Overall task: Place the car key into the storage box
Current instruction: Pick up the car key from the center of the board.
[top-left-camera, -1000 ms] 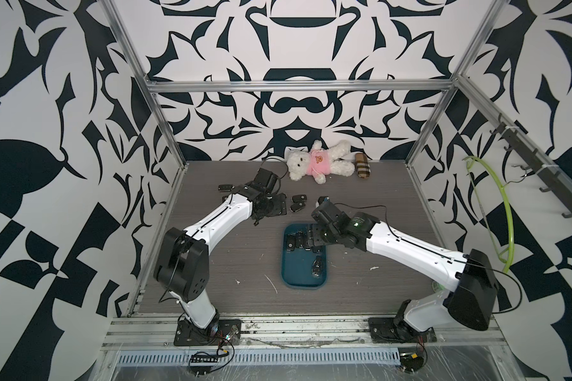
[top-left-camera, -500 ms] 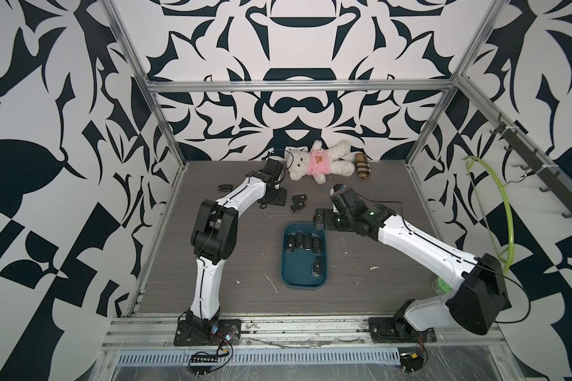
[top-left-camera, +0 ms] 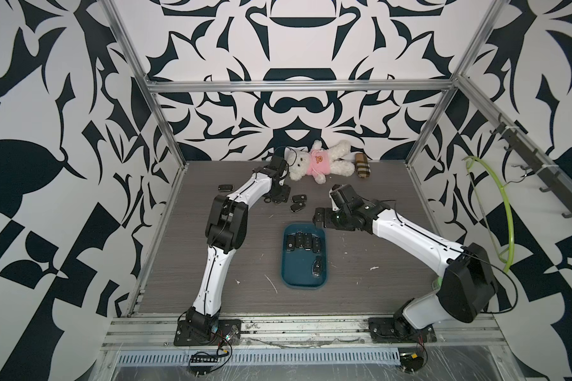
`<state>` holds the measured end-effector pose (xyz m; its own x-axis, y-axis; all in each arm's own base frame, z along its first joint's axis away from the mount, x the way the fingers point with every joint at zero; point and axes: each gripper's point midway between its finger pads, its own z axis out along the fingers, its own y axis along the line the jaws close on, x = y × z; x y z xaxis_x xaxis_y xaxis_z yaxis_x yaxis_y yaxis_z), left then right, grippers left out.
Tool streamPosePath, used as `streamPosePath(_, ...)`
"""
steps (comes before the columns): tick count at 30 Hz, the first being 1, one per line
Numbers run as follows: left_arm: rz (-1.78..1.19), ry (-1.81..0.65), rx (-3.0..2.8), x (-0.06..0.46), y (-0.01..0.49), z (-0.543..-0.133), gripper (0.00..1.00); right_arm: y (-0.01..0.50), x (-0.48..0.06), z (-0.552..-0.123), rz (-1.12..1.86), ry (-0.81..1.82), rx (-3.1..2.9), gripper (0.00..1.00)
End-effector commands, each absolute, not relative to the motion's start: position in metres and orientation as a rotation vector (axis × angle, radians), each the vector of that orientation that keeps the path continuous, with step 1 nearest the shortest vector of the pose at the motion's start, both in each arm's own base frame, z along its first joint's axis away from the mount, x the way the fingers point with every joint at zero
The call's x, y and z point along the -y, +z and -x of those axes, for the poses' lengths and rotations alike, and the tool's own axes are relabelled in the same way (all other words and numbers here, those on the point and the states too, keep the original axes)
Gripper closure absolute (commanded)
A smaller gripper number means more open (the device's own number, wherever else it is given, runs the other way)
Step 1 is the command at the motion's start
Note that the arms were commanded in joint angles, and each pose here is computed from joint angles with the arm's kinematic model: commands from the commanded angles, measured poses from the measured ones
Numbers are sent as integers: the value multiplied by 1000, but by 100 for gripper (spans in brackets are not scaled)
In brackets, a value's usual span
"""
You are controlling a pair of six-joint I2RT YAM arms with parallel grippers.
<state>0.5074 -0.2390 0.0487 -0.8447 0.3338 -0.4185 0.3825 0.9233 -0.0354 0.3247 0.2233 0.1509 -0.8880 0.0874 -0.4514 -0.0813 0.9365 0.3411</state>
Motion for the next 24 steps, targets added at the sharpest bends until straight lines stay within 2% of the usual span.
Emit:
streamPosePath(1, -582, -221, -2723, 241, 34, -498, 29, 174, -231, -337, -1, 551, -2553, 1)
streamPosePath(6, -582, -185, -2746, 237, 22, -498, 30, 172, -230, -339, -9, 553, -2559, 1)
streamPosePath(14, -540, -120, -2749, 232, 14, -508, 40, 168, -234, -341, -16, 575, -2566, 1)
streamPosePath(20, -512, -134, -2754, 234, 17, -508, 63, 165, -233, -338, -30, 587, -2571, 1)
streamPosePath(24, -462, -154, -2755, 232, 28, -502, 63, 164, -232, -336, -34, 590, -2573, 1)
